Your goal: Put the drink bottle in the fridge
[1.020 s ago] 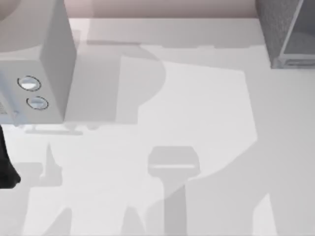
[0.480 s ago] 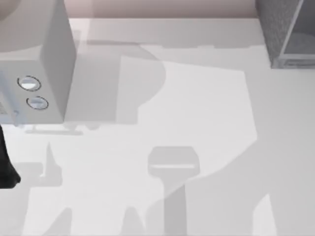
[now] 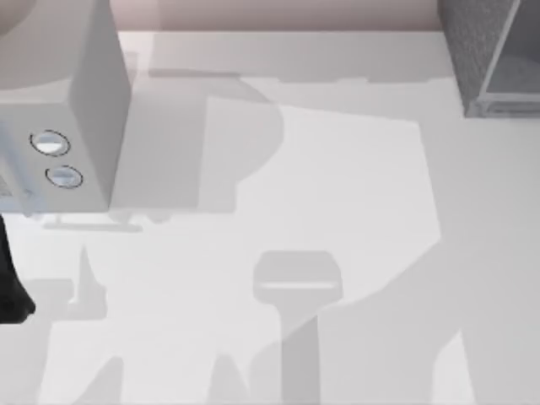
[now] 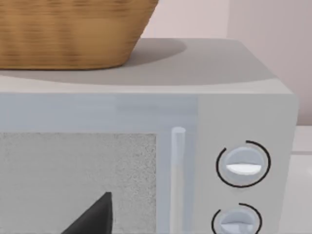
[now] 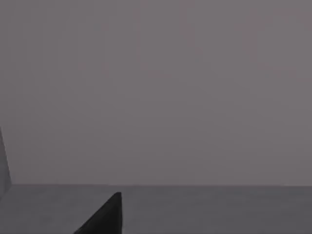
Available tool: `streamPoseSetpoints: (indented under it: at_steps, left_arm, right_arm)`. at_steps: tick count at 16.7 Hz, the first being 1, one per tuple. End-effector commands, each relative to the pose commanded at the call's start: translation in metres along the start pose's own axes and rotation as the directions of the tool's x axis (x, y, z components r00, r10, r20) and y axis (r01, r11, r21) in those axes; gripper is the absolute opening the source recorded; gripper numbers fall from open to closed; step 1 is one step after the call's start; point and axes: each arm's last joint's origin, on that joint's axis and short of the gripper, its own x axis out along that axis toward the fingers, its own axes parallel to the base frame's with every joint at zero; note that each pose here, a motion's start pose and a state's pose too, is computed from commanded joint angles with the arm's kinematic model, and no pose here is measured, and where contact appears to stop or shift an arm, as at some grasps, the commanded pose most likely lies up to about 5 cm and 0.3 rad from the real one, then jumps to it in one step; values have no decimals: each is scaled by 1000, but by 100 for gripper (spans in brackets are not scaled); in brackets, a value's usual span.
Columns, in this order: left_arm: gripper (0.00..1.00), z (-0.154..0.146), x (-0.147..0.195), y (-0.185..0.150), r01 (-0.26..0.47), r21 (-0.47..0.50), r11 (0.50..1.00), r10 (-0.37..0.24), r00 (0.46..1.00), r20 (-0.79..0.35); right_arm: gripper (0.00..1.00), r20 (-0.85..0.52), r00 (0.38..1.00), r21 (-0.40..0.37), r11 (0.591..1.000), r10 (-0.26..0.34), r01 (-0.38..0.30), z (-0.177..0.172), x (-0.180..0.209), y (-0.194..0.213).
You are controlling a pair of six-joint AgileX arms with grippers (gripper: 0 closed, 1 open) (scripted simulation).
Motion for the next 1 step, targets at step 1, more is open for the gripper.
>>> streamPoseSetpoints:
  at_steps: [1]
  left_arm:
    - [100, 0, 0, 0, 0, 0, 1000, 0, 1000, 0]
  right_arm:
    - [100, 0, 1000, 0, 1000, 0, 0, 0, 0, 0]
